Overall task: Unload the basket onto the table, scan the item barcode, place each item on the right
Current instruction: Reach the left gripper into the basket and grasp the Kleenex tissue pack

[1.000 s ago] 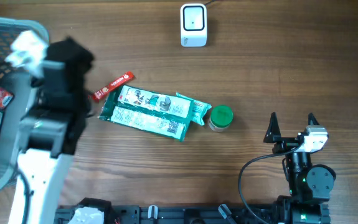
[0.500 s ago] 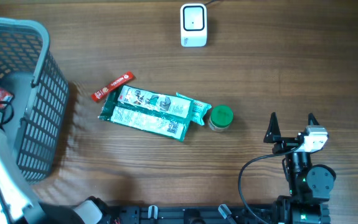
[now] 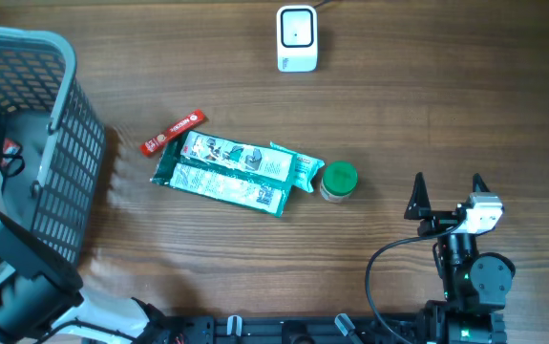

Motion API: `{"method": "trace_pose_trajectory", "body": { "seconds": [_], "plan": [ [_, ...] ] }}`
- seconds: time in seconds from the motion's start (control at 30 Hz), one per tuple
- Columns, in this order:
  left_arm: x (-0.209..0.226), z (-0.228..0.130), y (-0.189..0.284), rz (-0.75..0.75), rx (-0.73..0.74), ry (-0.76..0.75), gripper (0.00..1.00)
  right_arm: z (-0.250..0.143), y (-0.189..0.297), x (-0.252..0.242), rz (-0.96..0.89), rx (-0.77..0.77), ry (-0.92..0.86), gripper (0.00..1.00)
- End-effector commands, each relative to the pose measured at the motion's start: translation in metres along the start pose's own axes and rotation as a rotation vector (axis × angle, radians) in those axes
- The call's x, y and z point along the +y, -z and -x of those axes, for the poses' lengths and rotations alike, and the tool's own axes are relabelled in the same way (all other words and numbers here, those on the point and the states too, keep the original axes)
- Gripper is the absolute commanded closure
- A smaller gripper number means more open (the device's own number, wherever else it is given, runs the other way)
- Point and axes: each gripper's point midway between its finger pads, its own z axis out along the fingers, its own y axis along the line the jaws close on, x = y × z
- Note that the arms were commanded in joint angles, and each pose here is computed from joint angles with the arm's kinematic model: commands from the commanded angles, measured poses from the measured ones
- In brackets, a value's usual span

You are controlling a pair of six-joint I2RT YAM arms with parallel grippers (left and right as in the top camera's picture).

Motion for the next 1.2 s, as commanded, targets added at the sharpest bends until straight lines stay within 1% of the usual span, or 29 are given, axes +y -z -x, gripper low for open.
{"method": "trace_pose_trajectory", "body": {
  "seconds": [0.0,0.1,0.27,0.5,0.53,0.6,0.63,0.67,0.9,1.0,1.1,1.17],
  "plan": [
    [-0.008,-0.002,-0.013,-0.007,-0.024,-0.140,0.00,0.001,0.000,0.003,0.015,-0.005,-0.006,0.00],
    [-0.011,-0.002,-0.020,0.005,-0.052,-0.196,0.00,0.001,0.000,0.003,0.015,-0.005,-0.005,0.00],
    [-0.009,-0.004,-0.031,0.041,-0.079,-0.205,0.00,0.001,0.000,0.003,0.015,-0.005,-0.006,0.00],
    [0.000,-0.009,-0.039,0.078,-0.074,-0.083,0.00,0.001,0.000,0.003,0.015,-0.005,-0.005,0.00],
    [0.000,-0.009,-0.039,0.076,-0.076,-0.074,0.02,0.001,0.000,0.003,0.015,-0.005,-0.006,0.00],
    [-0.001,-0.007,-0.039,0.072,-0.082,-0.073,0.11,0.001,0.000,0.003,0.015,-0.005,-0.006,0.00],
    [-0.001,-0.007,-0.039,0.073,-0.083,-0.073,0.22,0.001,0.000,0.003,0.015,-0.005,-0.006,0.00],
    [-0.001,-0.007,-0.039,0.074,-0.085,-0.073,0.27,0.001,0.000,0.003,0.015,-0.005,-0.005,0.00],
    [0.004,-0.002,-0.038,0.102,-0.115,-0.045,0.28,0.001,0.000,0.003,0.015,-0.005,-0.005,0.00],
    [0.002,0.000,-0.039,0.095,-0.125,-0.043,0.39,0.001,0.000,0.003,0.015,-0.005,-0.005,0.00],
    [0.002,0.000,-0.040,0.095,-0.124,-0.043,0.45,0.001,0.000,0.003,0.015,-0.005,-0.005,0.00],
    [0.003,-0.002,-0.042,0.099,-0.119,-0.044,0.44,0.001,0.000,0.003,0.015,-0.005,-0.005,0.00]
  ]
}}
